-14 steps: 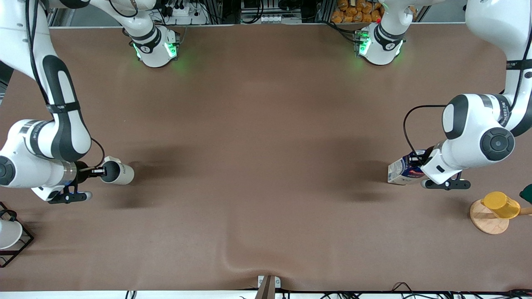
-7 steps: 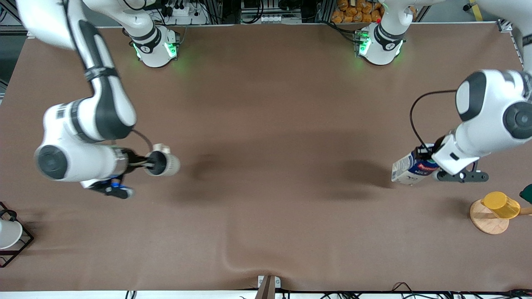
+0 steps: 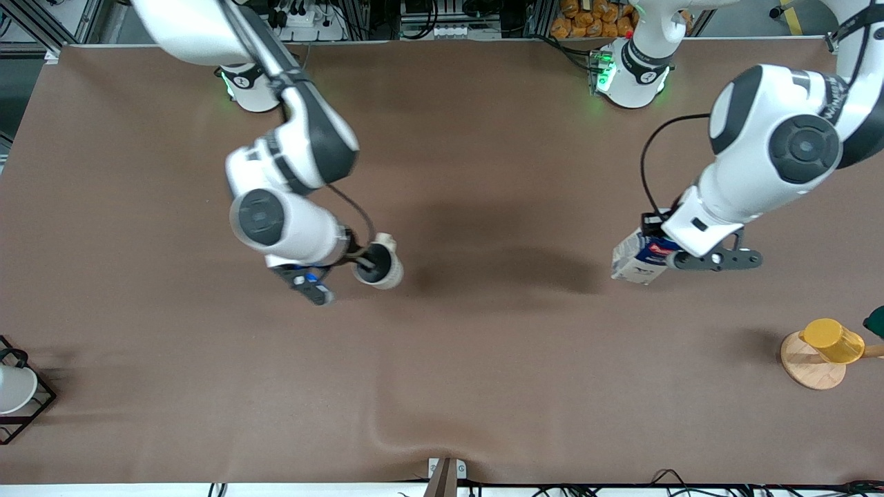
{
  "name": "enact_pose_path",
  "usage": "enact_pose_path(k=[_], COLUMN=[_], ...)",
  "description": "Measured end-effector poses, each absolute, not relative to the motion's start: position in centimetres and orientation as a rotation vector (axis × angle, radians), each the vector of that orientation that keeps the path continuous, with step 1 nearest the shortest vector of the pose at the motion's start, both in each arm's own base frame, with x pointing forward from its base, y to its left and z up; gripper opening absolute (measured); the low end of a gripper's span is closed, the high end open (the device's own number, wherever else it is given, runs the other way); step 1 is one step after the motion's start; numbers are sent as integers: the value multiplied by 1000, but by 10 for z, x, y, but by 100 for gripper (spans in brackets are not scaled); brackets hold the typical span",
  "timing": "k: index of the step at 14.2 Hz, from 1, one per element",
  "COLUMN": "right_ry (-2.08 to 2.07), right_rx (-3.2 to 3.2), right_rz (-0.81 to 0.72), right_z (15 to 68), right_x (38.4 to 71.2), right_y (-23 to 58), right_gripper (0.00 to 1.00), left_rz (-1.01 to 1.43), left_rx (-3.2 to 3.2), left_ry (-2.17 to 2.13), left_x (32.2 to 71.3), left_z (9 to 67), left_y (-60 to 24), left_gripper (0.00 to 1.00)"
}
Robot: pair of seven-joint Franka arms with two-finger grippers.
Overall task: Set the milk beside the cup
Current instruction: 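Carry the mug to mid-table with the right gripper while the left gripper lifts the milk, then release the mug and withdraw the right gripper while the left gripper carries the milk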
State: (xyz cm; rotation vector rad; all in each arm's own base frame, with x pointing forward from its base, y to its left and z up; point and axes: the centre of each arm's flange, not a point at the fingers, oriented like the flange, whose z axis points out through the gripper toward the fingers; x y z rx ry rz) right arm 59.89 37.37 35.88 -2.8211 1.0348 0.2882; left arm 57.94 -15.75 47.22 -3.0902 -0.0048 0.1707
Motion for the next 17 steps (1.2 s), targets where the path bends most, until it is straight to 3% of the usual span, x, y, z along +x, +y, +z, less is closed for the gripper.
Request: enact_pose_path(k=[5, 12, 14, 17], right_ry=[1162, 1202, 1208, 1233], right_rx=[-2722, -2699, -2700, -2749], right_rz=[205, 191, 192, 233], right_z=[300, 253, 246, 253], right_x=[574, 571, 570, 575], right_y=[479, 508, 510, 501], right_gripper=[4, 4, 19, 50], left_rz=[171, 181, 187, 191], left_rx=[-3099, -3103, -3110, -3112], left_ry=[-31, -20, -21, -15], left_x=[576, 575, 574, 573], left_z=[479, 477, 477, 476], left_y=[-172, -176, -178, -181], left_gripper=[30, 30, 30, 30])
